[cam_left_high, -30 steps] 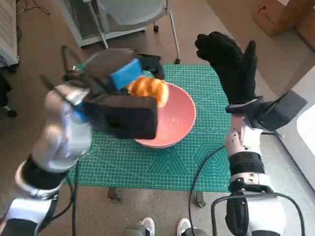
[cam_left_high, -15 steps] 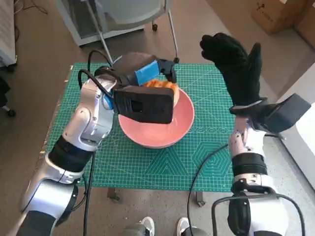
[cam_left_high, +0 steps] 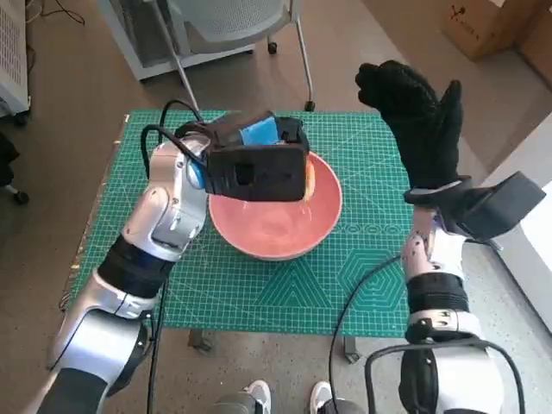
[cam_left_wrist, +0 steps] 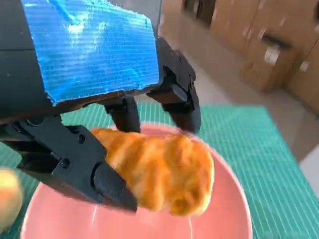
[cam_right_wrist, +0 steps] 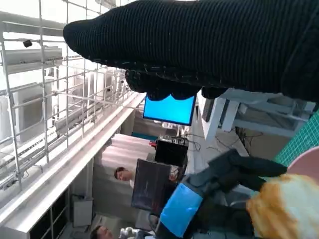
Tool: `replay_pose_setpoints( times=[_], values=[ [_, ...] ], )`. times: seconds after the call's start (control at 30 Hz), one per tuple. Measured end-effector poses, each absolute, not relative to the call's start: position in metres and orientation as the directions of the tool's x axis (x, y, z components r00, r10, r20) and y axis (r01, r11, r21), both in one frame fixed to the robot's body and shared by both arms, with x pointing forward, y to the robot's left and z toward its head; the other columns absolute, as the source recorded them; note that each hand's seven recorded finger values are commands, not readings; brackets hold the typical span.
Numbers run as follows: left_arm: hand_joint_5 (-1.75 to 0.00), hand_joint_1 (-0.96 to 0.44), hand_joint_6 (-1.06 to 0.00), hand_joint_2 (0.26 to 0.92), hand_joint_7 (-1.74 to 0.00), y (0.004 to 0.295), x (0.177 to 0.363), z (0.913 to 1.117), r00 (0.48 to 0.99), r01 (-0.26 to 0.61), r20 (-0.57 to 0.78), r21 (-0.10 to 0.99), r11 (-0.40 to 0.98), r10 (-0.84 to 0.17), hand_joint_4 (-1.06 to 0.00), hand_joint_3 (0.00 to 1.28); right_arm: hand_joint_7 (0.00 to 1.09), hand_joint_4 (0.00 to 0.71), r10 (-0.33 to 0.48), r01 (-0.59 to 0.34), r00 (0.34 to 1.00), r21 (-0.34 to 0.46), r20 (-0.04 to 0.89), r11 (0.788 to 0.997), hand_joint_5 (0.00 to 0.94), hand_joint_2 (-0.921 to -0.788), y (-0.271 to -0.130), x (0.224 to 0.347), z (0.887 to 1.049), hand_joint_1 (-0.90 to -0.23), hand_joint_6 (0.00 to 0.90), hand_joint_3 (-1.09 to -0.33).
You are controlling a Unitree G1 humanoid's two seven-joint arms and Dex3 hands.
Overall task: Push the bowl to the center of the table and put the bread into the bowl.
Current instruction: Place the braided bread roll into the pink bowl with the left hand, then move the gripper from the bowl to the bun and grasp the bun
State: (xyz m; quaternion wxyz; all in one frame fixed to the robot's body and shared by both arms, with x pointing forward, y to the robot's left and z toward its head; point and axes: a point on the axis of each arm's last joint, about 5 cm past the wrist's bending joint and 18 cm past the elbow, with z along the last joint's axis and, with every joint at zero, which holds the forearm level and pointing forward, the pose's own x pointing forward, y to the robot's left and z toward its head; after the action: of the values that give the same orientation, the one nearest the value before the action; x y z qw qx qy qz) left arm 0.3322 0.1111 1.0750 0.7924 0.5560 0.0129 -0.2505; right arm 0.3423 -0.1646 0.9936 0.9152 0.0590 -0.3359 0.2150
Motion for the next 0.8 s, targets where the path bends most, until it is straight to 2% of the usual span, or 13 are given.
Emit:
replay_pose_setpoints(
  times=[0.17, 0.47, 0.6, 0.8],
  values=[
    [0.00, -0.31, -0.19, 0.757, 0.00, 0.113, 0.325, 1.080, 0.877, 0.404, -0.291, 0.877, 0.259, -0.382, 0.00, 0.00, 0.00, 0.215, 0.354, -0.432, 0.683, -0.037, 0.639, 0.901, 0.000, -0.921, -0.164, 0.342, 0.993, -0.678, 0.356, -0.746],
    [0.00, -0.40, -0.17, 0.754, 0.00, 0.129, 0.307, 1.086, 0.893, 0.328, -0.203, 0.905, 0.271, -0.402, 0.00, 0.00, 0.00, 0.214, 0.359, -0.438, 0.683, -0.036, 0.637, 0.898, 0.000, -0.921, -0.162, 0.342, 0.993, -0.694, 0.361, -0.745],
    [0.00, -0.40, -0.17, 0.752, 0.00, 0.147, 0.294, 1.091, 0.907, 0.277, -0.147, 0.914, 0.296, -0.395, 0.00, 0.00, 0.01, 0.214, 0.360, -0.439, 0.683, -0.036, 0.635, 0.898, 0.000, -0.921, -0.162, 0.342, 0.993, -0.698, 0.366, -0.744],
    [0.00, -0.33, -0.18, 0.745, 0.00, 0.178, 0.268, 1.109, 0.934, 0.167, -0.042, 0.929, 0.329, -0.355, 0.00, 0.00, 0.01, 0.211, 0.362, -0.441, 0.687, -0.034, 0.630, 0.897, 0.000, -0.921, -0.162, 0.343, 0.992, -0.701, 0.368, -0.743]
  ],
)
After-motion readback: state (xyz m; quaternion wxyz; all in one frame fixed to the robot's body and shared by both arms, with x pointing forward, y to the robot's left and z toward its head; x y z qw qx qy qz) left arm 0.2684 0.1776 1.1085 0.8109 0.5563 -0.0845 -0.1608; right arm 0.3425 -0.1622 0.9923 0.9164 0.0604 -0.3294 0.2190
